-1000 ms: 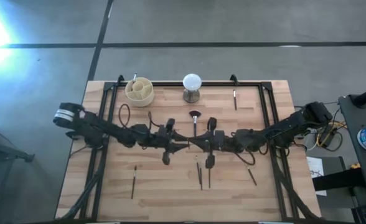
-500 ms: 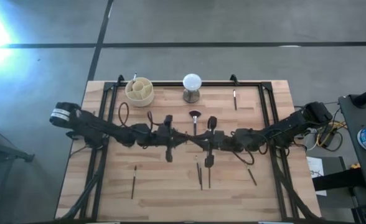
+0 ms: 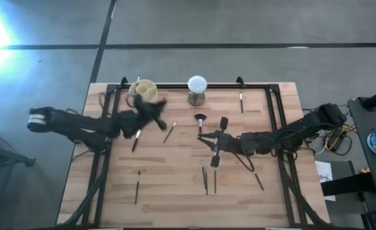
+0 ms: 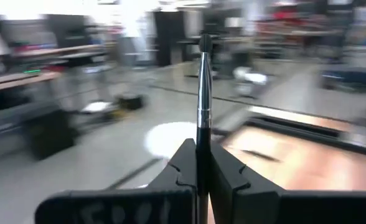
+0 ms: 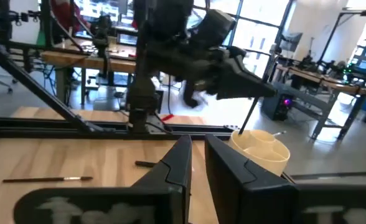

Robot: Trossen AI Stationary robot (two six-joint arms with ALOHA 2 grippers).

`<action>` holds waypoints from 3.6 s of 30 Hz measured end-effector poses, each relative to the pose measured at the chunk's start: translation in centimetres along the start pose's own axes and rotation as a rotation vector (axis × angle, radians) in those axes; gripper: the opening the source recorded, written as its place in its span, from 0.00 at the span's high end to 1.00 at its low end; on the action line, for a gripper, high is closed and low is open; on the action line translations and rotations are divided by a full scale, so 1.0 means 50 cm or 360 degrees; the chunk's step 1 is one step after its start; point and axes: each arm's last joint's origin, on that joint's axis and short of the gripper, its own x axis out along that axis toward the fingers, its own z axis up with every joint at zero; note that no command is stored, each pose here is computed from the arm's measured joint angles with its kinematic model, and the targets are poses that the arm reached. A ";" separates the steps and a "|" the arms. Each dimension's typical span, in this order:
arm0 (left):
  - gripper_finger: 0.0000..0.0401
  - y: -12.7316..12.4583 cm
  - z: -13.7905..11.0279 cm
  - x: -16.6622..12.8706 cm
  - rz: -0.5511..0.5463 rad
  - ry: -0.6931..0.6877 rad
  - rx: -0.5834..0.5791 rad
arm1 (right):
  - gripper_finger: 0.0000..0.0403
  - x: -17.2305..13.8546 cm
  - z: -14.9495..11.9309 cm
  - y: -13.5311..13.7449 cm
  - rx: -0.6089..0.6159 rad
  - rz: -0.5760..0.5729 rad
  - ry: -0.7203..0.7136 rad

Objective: Put items in baskets/containers
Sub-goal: Put the eyeshadow brush into the organizer

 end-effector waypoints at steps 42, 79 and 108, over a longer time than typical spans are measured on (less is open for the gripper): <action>0.81 0.351 -0.184 0.111 0.0924 0.0538 -0.0143 | 0.98 -0.003 -0.006 0.001 -0.0082 0.0007 0.0016; 1.00 0.000 -0.213 -0.195 -0.0672 0.0194 -0.0203 | 0.95 -0.055 -0.200 0.101 0.0668 -0.0206 0.1102; 1.00 -0.035 -0.246 -0.195 -0.0684 0.0264 -0.0206 | 0.77 0.109 -0.261 0.114 0.0656 -0.0303 0.1659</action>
